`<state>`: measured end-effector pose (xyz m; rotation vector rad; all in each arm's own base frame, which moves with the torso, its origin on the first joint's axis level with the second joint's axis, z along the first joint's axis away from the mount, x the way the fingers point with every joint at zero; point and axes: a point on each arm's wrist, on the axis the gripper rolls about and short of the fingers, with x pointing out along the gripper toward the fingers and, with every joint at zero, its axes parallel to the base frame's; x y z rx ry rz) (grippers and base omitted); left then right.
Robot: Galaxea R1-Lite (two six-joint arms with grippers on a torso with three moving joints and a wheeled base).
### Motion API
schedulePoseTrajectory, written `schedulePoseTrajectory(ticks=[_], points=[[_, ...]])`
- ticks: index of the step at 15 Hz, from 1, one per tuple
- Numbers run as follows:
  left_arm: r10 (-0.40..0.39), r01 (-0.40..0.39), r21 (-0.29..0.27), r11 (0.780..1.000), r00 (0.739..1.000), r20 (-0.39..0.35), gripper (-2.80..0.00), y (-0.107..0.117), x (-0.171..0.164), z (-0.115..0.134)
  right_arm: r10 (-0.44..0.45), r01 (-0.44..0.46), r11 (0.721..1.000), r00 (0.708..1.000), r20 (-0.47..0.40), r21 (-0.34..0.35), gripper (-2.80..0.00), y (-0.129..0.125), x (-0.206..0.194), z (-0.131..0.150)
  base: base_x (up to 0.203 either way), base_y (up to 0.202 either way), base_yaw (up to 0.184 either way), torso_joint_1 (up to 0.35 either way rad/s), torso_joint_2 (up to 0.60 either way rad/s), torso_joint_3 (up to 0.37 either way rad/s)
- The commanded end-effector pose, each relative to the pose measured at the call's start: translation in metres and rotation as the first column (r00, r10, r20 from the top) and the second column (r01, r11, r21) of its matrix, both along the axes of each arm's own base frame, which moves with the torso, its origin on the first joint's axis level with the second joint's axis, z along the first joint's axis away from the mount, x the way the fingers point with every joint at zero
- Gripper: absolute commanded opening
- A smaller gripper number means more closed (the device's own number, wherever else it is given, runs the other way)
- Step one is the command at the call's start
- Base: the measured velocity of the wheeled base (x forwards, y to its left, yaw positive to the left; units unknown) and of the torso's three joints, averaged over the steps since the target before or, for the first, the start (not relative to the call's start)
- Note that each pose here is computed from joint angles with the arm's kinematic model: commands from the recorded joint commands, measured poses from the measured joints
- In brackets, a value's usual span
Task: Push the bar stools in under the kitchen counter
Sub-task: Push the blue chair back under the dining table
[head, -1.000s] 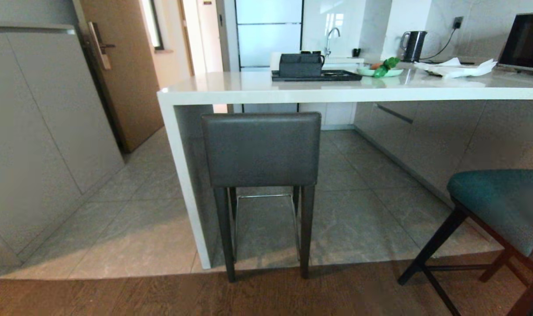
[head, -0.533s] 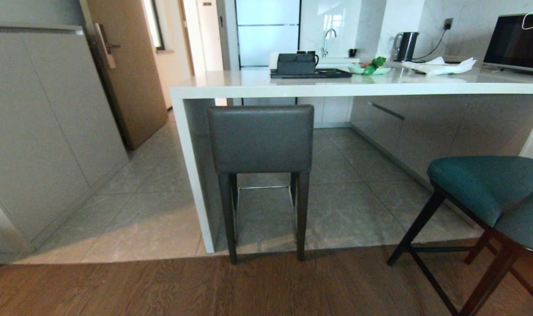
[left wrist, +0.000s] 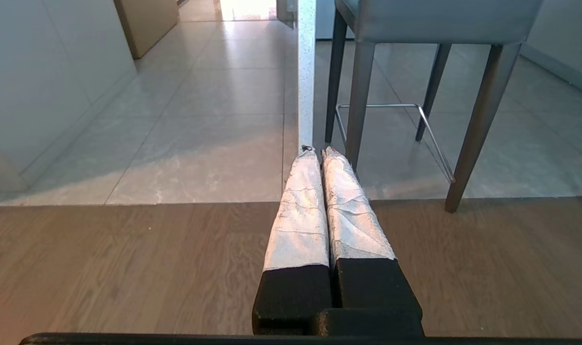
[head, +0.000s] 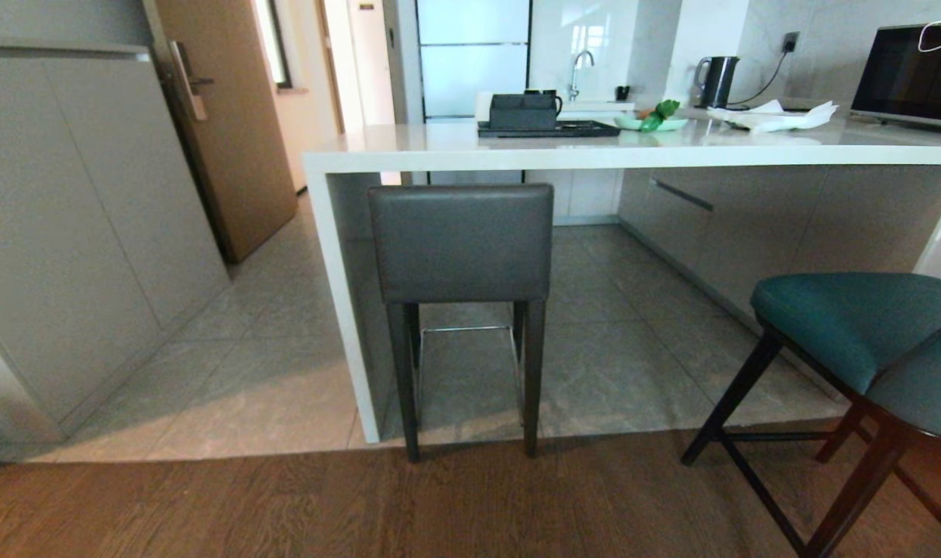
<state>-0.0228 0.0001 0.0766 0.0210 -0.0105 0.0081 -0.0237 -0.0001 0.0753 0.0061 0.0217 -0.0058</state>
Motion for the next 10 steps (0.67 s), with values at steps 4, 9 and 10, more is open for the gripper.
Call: schedulePoseTrajectory(ticks=[4, 9, 10], points=[[0.000, 0.000, 0.001, 1.000, 1.000, -0.003, -2.80, 0.0000, 0.0003, -0.0006, 0.000, 0.000, 1.000, 1.000, -0.001, 0.000, -2.80, 0.0000, 0.0001, 0.0001, 0.000, -0.070, 0.005, 0.001, 0.00, 0.001], [0.000, 0.000, 0.000, 1.000, 1.000, -0.003, -2.80, 0.0000, 0.0003, -0.0006, 0.000, 0.000, 1.000, 1.000, -0.003, 0.000, -2.80, 0.0000, 0.0002, -0.0003, 0.000, -0.199, 0.000, 0.003, 0.00, 0.001], [0.000, 0.000, 0.000, 1.000, 1.000, -0.003, -2.80, 0.0000, 0.0003, -0.0006, 0.000, 0.000, 1.000, 1.000, -0.002, 0.000, -2.80, 0.0000, 0.0001, -0.0001, 0.000, -0.197, 0.000, 0.003, 0.01, 0.002]])
